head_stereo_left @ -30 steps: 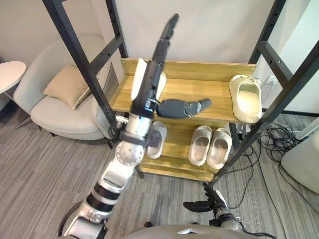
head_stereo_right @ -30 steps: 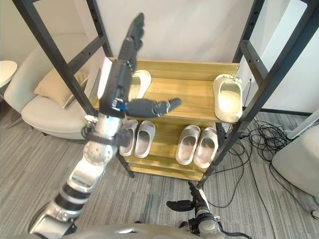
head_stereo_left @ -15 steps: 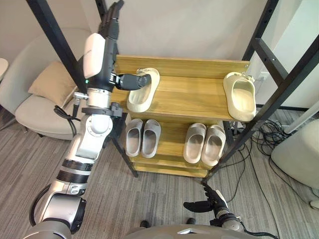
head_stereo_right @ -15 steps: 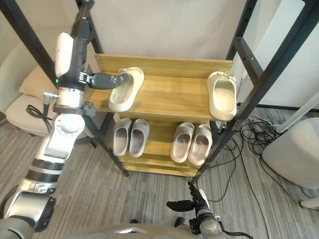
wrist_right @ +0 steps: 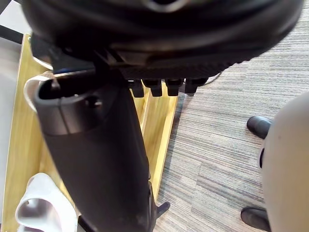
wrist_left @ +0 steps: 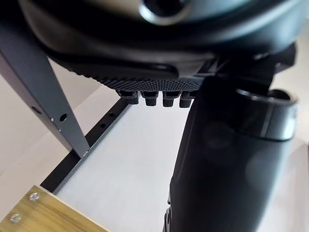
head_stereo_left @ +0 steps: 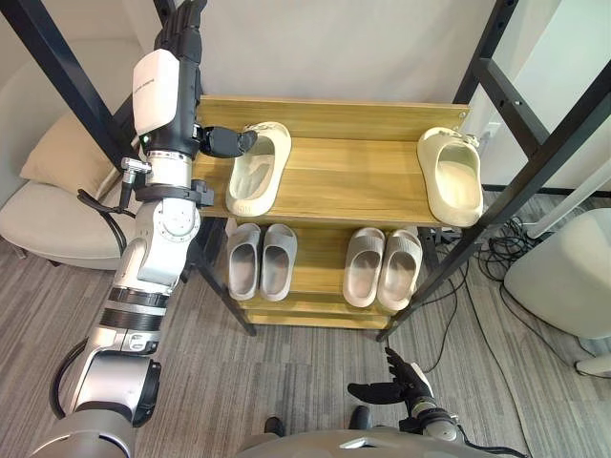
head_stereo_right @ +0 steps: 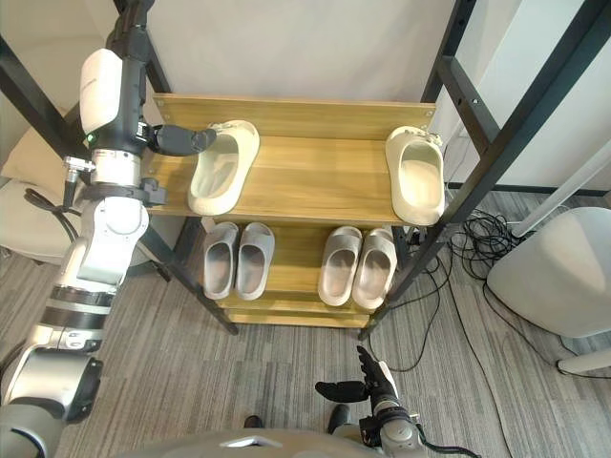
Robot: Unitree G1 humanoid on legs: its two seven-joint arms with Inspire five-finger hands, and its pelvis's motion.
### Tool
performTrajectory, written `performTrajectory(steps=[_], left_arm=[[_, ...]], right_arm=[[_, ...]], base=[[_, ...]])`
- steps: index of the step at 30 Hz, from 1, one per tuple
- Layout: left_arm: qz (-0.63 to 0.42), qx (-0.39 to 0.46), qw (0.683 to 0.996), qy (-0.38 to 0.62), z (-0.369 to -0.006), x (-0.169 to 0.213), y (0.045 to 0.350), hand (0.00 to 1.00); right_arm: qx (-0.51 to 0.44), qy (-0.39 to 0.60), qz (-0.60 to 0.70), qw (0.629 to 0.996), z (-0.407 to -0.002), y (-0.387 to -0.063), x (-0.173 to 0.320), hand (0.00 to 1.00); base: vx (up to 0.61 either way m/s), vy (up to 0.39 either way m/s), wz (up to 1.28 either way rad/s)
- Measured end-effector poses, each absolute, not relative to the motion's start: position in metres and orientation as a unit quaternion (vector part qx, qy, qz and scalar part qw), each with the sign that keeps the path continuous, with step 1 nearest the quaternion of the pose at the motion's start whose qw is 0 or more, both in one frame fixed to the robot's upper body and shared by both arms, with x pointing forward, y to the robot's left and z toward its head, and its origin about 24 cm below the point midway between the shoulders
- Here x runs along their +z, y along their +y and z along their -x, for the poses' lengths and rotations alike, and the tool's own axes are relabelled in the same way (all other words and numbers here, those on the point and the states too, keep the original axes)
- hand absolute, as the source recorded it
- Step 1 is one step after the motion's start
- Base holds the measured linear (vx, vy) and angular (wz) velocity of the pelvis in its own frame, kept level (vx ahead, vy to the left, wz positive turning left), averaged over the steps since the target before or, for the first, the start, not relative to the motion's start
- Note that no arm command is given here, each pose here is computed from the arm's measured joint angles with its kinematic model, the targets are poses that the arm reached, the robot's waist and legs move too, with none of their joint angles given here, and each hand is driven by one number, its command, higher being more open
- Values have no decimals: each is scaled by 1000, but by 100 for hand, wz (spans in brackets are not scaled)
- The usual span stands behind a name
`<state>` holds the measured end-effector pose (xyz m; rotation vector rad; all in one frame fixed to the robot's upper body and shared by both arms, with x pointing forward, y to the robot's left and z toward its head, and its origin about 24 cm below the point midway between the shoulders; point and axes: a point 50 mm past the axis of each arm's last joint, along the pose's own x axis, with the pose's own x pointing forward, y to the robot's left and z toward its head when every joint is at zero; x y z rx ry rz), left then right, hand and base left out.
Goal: Organize the slippers on the shoe rack
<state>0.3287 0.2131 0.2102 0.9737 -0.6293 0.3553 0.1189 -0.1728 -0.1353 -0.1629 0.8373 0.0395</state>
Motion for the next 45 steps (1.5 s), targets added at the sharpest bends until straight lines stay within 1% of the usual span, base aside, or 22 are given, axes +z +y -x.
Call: performTrajectory(steps=[6, 9, 10, 14, 27, 34, 45], left_arm=[[-473, 164, 821, -273, -332, 206, 217, 100], [-509, 164, 808, -245, -335, 199, 228, 100], [-515, 164, 808, -234, -336, 196, 232, 0], [-521, 166, 808, -217, -338, 191, 238, 0], [-521, 166, 812, -206, -339, 187, 242, 0], [-514, 162, 817, -206, -340, 187, 240, 0], [-519, 148, 815, -210, -342, 184, 232, 0]], right_arm=[[14, 399, 76, 914, -118, -174, -133, 100], [3, 397, 68, 915, -119, -175, -132, 100], [-6, 396, 65, 916, -119, -176, -132, 100], [-12, 396, 62, 916, -119, -177, -132, 100], [-33, 388, 51, 920, -121, -179, -130, 100], [-33, 386, 49, 921, -122, -178, -130, 100], [-38, 384, 46, 921, -122, -176, -130, 100]], base=[[-7, 18, -14], [-8, 13, -17], [-29, 15, -10], [-42, 12, -1], [-18, 3, 0], [-10, 4, 0], [0, 0, 0]])
